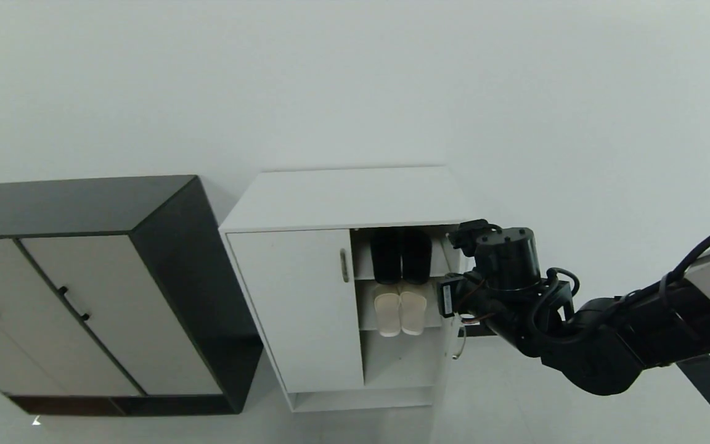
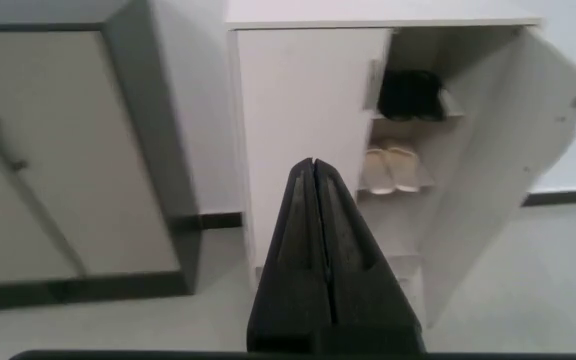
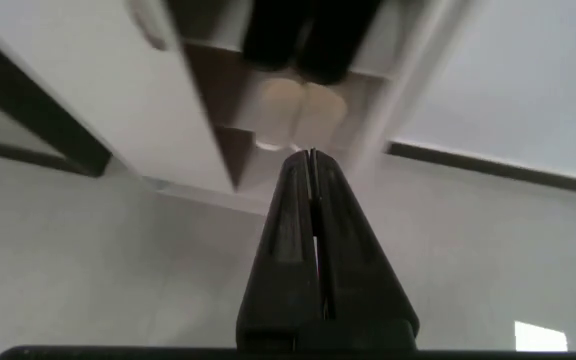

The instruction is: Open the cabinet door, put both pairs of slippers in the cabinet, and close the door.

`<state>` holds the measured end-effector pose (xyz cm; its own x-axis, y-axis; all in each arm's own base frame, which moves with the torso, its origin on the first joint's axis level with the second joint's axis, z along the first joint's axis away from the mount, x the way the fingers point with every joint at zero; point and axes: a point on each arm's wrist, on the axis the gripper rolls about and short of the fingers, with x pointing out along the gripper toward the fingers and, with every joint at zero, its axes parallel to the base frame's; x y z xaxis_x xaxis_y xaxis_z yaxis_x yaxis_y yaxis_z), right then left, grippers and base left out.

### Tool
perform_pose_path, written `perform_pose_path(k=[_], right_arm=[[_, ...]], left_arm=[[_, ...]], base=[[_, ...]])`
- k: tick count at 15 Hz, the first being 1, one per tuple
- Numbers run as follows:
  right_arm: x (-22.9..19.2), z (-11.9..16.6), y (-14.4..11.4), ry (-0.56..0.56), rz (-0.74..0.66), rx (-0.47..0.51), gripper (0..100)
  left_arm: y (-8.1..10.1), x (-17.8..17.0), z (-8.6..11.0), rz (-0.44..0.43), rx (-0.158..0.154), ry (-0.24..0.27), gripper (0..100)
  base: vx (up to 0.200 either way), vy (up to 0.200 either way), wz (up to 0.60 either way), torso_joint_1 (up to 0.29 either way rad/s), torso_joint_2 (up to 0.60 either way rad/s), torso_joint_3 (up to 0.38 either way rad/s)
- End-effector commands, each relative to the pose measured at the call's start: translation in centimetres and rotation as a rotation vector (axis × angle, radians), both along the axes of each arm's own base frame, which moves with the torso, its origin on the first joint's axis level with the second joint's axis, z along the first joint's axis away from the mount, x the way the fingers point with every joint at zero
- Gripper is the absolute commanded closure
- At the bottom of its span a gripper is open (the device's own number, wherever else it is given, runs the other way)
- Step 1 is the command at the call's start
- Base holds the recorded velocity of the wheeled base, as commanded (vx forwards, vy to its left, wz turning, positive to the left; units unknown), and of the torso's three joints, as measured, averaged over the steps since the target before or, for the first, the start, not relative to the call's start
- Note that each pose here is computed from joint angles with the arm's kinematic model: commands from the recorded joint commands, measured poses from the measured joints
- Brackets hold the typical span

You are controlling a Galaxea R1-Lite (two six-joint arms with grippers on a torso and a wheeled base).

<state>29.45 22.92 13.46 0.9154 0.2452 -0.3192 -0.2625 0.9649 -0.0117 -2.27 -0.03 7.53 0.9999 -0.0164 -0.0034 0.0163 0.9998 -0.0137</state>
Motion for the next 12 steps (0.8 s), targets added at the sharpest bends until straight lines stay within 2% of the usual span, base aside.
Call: perform_pose_path(k=[1, 6, 12], right_arm=[[0.1, 0.0, -0.1, -0.001, -0.006, 0.000, 100], [1.0, -0.1, -2.1, -0.021, -0.080, -0.093, 100], [1.1, -1.7, -3.8, 0.058, -0.107, -0.229, 100]], left_arm=[[0.0, 0.0, 0.0, 0.000, 0.000, 0.001, 100], [0.0, 0.0, 0.0, 0.000, 0.000, 0.001, 100], [0.0, 0.0, 0.0, 0.000, 0.000, 0.001, 100]], base=[[0.000, 0.000, 0.00, 0.000, 0.00, 0.000], [0.000, 0.000, 0.00, 0.000, 0.00, 0.000], [0.000, 0.000, 0.00, 0.000, 0.00, 0.000]])
